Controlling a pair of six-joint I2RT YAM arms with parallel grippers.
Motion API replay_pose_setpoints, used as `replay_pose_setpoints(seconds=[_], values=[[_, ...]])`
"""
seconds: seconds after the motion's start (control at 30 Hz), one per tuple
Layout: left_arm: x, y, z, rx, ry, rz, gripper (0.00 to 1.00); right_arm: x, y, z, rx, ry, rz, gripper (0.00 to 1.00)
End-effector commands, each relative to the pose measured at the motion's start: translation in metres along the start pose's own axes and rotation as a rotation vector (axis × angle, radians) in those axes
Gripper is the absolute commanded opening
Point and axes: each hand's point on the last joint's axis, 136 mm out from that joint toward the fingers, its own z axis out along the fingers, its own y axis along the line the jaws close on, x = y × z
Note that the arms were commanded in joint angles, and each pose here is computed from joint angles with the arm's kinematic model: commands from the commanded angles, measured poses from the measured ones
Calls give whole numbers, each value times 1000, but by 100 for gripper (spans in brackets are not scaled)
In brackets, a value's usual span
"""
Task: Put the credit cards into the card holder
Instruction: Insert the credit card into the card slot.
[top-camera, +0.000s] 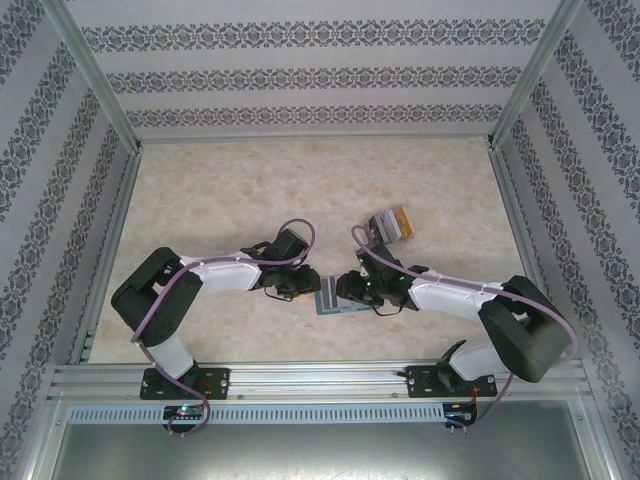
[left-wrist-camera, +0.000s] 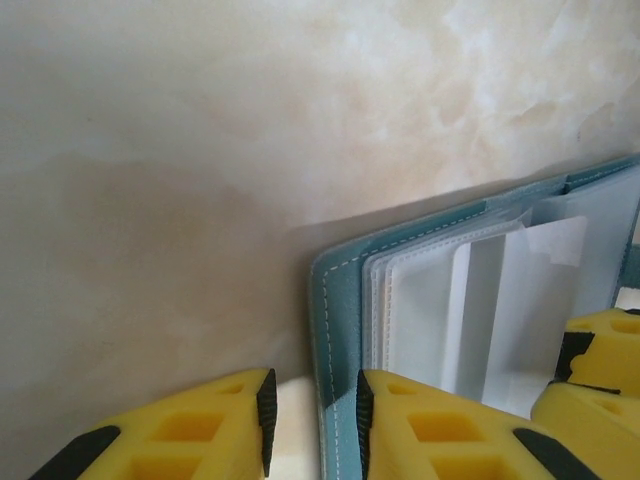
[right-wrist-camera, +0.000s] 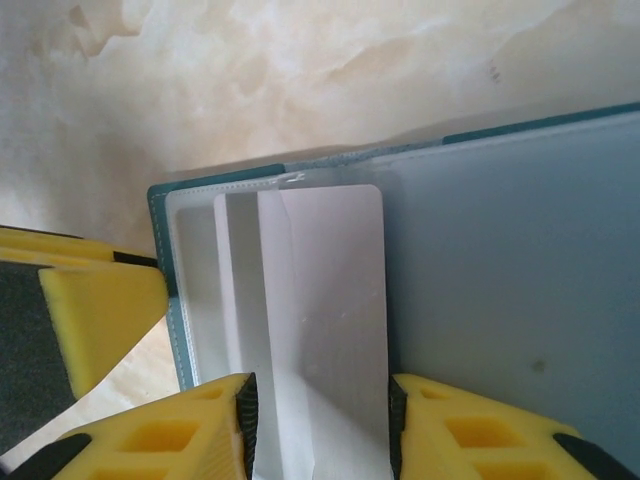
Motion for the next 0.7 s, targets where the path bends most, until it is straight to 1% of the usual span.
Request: replay_pose_setpoints(seconds=[0.0, 0.03, 0.1, 0.13, 0.23, 0.33, 0.43, 0.5, 0.6, 0.67], values=[[2, -13, 7, 22, 10, 40, 30, -4, -15, 1, 100, 0, -23, 39], [2, -14, 7, 27, 8, 42, 30, -4, -12, 2, 93, 8, -36, 37], [0, -17, 8, 37, 7, 45, 30, -1, -2, 6, 60, 36, -69, 29], [-1, -18, 8, 38, 5, 46, 29, 0, 3, 7, 48, 52, -87, 28], [-3, -22, 9, 43, 3, 47, 27, 6, 16, 11, 12, 101, -146, 28], [-6, -23, 9, 39, -4, 49, 27, 7, 15, 11, 40, 120, -170, 29], [-7, -21, 8, 27, -6, 53, 27, 5, 19, 8, 35, 118, -194, 30], [-7, -19, 8, 17, -8, 54, 27, 2, 17, 4, 58, 103, -196, 32], [-6, -18, 8, 14, -7, 54, 27, -2, 20, 2, 48, 82, -197, 35], [-5, -18, 8, 19, -10, 51, 26, -4, 15, 1, 77, 73, -184, 36]])
